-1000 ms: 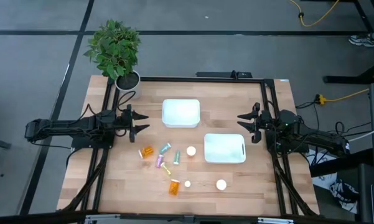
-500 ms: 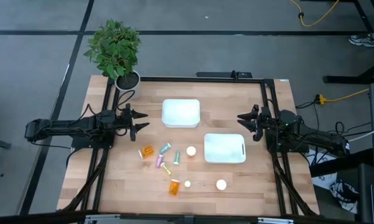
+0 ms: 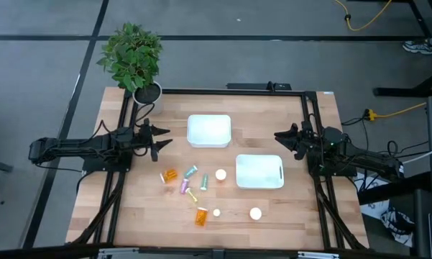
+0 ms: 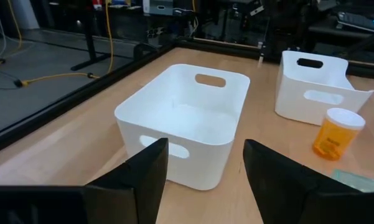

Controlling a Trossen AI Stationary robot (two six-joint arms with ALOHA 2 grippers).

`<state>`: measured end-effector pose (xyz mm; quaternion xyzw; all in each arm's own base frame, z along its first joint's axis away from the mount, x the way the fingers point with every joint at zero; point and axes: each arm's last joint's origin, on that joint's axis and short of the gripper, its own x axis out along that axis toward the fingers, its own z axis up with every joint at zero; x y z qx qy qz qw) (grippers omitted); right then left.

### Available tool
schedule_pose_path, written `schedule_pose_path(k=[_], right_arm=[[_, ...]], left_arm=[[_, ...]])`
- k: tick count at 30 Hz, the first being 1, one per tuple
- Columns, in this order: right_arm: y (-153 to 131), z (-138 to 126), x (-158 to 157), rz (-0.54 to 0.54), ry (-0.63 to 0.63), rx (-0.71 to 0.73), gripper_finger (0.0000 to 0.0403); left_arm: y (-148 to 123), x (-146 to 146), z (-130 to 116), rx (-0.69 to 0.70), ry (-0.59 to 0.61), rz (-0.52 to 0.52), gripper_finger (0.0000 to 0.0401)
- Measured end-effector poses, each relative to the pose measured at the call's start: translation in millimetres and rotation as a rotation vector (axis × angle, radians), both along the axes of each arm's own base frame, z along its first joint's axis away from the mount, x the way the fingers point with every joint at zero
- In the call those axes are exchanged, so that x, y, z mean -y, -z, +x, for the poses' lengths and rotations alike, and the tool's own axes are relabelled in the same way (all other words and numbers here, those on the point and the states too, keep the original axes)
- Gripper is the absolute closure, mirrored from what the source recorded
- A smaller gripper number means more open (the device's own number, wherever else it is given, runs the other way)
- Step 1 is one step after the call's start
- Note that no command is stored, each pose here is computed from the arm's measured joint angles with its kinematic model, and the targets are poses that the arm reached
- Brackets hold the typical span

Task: Pick and place medicine bottles into bin by pill shape (circle, oval)
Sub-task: Put the large orange pill bottle into the top white bin

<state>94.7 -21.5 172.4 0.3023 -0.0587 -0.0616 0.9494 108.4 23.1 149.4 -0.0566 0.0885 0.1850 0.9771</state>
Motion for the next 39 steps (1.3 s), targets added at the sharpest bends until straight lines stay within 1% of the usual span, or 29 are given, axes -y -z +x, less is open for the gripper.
schedule_pose_path(k=[3,7,12,16,21,25,28,30,33,35,39], right_arm=[[0.0,0.0,0.0,0.025,-0.003,0.003,0.0264],[-0.1,0.0,-0.3,0.017,-0.01,0.002,0.0264],[0.0,0.0,-0.1,-0.068,0.002,-0.011,0.0264],[0.1,-0.2,1.5,-0.133,0.062,-0.026,0.0264],[4.5,0.0,1.6,-0.174,0.063,-0.079,0.0264],[5.9,0.7,2.5,-0.212,0.088,-0.106,0.0264],[6.3,1.1,2.7,-0.258,0.092,-0.122,0.0264],[7.1,1.5,2.8,-0.27,0.092,-0.132,0.0264],[7.0,1.6,2.8,-0.246,0.09,-0.128,0.0264],[7.1,1.6,2.8,-0.252,0.09,-0.13,0.0264],[7.0,1.6,2.8,-0.371,0.093,-0.152,0.0264]], left_arm=[[-0.1,-0.4,-0.1,0.001,-0.016,0.004,0.0199],[-0.3,-1.0,-0.3,-0.001,-0.034,0.018,0.0199],[-0.5,-1.1,-0.3,-0.033,-0.019,0.098,0.0199],[-0.5,-1.0,-0.3,-0.044,-0.013,0.124,0.0199],[-0.5,-1.1,-0.3,-0.044,-0.015,0.126,0.0199],[-0.5,-1.2,-0.4,-0.045,-0.019,0.128,0.0199],[-1.0,-2.4,-0.8,-0.044,-0.063,0.137,0.0199],[-1.6,-3.4,-1.2,-0.041,-0.099,0.14,0.0199],[-2.1,-4.0,-1.5,-0.016,-0.135,0.099,0.0199],[-2.1,-4.0,-1.5,0.0,-0.142,0.064,0.0199],[-1.9,-3.9,-1.4,0.007,-0.14,0.047,0.0199]])
